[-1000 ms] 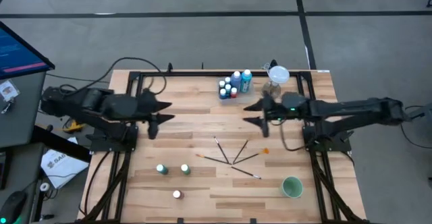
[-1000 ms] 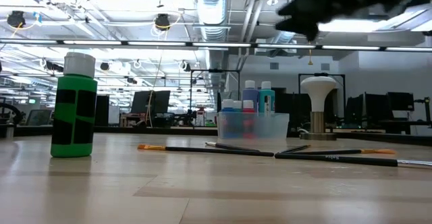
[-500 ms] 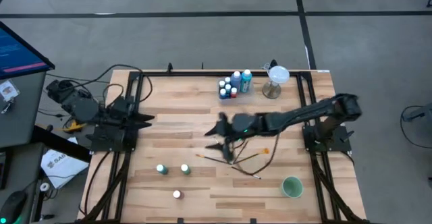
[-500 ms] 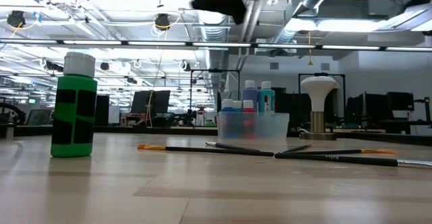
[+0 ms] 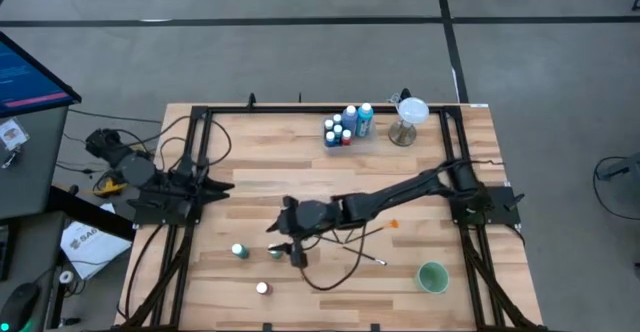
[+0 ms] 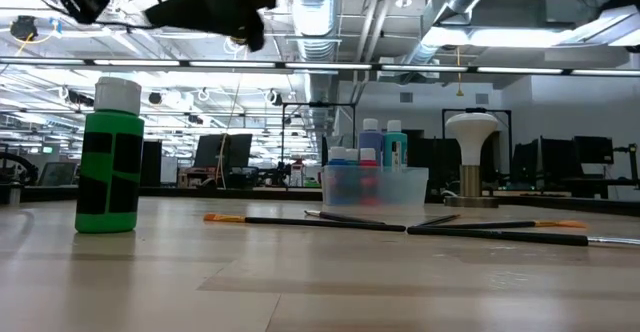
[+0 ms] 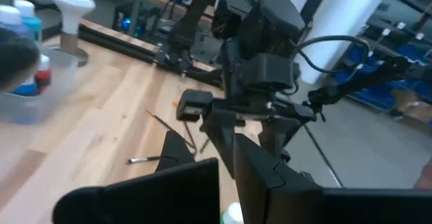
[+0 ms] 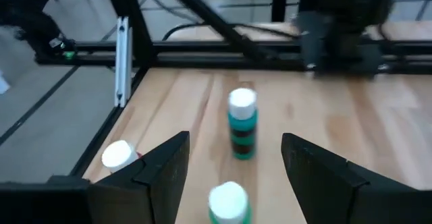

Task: Pick & Place Paint Supplies
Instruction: Put the green paint bottle into the transparent bin

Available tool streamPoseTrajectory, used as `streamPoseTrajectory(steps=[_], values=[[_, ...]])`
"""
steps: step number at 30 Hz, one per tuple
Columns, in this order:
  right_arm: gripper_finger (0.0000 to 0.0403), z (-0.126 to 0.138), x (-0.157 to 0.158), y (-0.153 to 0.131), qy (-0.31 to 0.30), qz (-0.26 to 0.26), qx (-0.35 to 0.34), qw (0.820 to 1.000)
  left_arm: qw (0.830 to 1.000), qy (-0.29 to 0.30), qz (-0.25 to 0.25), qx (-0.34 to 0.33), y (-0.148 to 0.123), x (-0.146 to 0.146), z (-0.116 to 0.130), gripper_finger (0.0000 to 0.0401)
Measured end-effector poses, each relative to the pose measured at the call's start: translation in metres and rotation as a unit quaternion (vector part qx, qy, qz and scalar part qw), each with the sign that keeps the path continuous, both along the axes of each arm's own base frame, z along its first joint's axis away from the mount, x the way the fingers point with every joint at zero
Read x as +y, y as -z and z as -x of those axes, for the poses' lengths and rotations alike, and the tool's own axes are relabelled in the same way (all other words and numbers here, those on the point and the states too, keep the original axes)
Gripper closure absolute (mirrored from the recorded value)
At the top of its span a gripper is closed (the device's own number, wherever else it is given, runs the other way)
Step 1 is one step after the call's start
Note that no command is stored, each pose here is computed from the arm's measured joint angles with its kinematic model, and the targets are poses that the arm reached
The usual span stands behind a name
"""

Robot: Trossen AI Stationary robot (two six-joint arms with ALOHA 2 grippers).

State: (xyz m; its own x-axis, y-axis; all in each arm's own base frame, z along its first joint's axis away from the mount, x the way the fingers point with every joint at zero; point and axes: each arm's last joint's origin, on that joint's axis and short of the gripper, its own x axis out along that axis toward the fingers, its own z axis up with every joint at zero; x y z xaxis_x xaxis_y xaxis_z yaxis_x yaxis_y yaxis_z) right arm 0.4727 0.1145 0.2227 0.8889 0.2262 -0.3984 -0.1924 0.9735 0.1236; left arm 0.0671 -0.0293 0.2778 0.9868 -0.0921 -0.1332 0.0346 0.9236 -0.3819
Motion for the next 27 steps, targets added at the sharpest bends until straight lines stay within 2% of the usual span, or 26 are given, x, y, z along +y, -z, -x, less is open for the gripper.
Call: streamPoseTrajectory(steps=[6, 12, 27], values=[[0.0172, -0.017, 0.01, 0.017, -0.027, -0.008, 0.007, 1.0, 1.0, 0.008, 0.009, -0.01, 0.025, -0.003, -0.003, 0.04], [0.0172, -0.019, 0.015, 0.039, -0.032, -0.001, 0.041, 0.999, 1.0, 0.008, 0.009, -0.011, 0.048, -0.006, -0.008, 0.04], [0.0172, -0.016, 0.015, 0.05, -0.032, 0.009, 0.084, 0.996, 1.0, -0.014, 0.008, -0.001, 0.099, -0.013, -0.02, 0.04]])
